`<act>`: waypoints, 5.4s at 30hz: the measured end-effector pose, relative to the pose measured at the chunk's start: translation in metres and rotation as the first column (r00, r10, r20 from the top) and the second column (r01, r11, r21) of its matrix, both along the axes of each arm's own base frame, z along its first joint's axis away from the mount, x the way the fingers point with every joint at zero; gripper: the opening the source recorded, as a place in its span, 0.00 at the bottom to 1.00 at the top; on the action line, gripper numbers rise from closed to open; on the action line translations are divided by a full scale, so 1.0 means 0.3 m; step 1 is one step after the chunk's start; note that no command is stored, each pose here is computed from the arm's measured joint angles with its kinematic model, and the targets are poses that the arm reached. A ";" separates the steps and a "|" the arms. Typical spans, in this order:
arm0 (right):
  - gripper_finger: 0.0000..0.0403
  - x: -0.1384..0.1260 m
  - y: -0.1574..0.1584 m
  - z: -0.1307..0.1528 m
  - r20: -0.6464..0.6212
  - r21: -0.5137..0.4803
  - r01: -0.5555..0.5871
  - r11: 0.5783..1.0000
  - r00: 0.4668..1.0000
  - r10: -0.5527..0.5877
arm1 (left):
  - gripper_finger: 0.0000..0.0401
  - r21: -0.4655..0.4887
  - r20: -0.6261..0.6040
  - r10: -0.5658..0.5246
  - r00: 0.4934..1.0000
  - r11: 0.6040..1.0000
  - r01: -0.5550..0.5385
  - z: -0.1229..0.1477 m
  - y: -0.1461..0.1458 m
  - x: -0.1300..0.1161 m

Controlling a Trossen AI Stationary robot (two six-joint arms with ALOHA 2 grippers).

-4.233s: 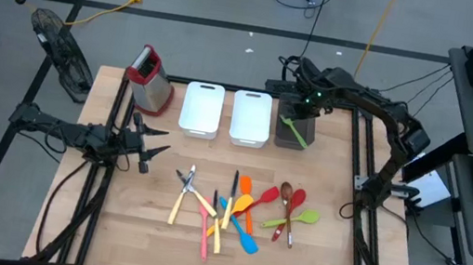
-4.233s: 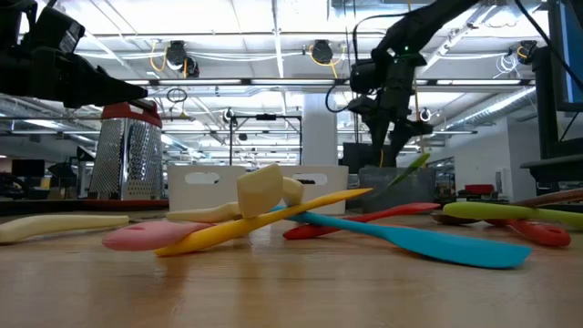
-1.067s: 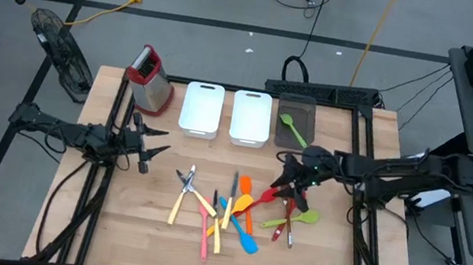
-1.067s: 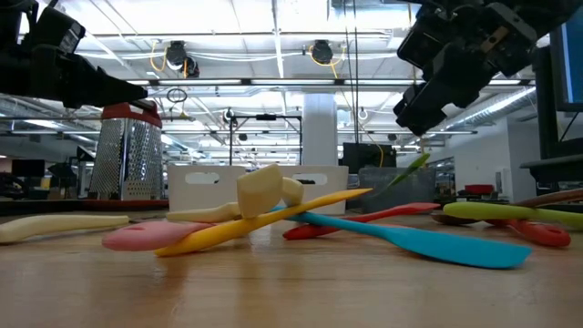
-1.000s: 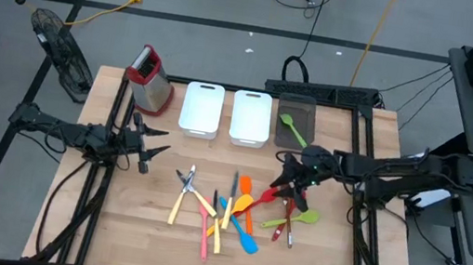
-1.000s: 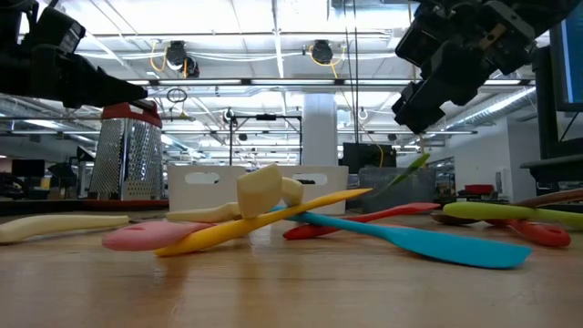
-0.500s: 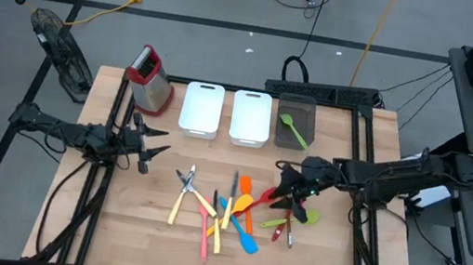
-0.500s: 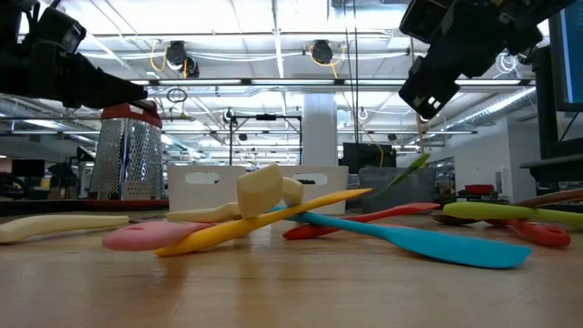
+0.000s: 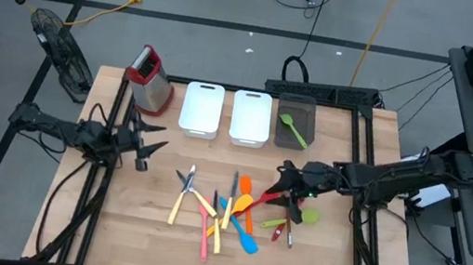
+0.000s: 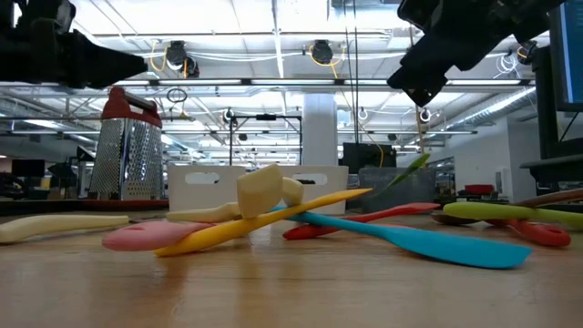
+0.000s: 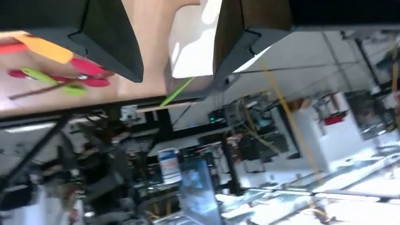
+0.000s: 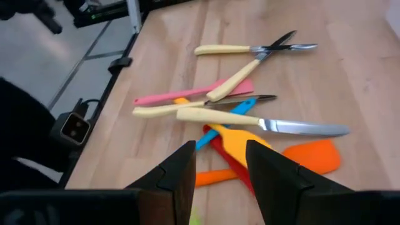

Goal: Pick & Place Kitchen Items
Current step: Put the pink spatula into the black bin

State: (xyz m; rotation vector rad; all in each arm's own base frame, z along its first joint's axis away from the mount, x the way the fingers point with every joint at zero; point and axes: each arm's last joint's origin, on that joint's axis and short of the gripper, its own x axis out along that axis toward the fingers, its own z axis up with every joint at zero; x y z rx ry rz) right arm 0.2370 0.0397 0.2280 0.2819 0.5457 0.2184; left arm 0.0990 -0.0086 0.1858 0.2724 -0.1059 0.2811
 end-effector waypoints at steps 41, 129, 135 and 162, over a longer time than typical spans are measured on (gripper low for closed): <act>0.33 -0.320 -0.083 0.028 0.305 -0.151 0.140 0.979 0.948 -0.089 | 0.50 -0.494 -0.626 -0.339 0.702 0.869 -0.020 0.333 -0.309 0.567; 0.33 -0.465 -0.091 -0.008 0.485 -0.144 0.098 0.985 0.874 -0.016 | 0.50 -0.625 -0.703 -0.185 0.687 -0.301 -0.720 0.060 -0.495 0.728; 0.33 -0.481 -0.093 -0.021 0.451 -0.134 0.094 0.986 0.892 -0.023 | 0.50 -0.636 -0.682 -0.185 0.707 -0.327 -0.699 0.013 -0.509 0.764; 0.33 -0.481 -0.093 -0.018 0.459 -0.132 0.094 0.987 0.888 -0.024 | 0.50 -0.593 -0.721 -0.174 0.671 -0.347 -0.727 -0.039 -0.511 0.773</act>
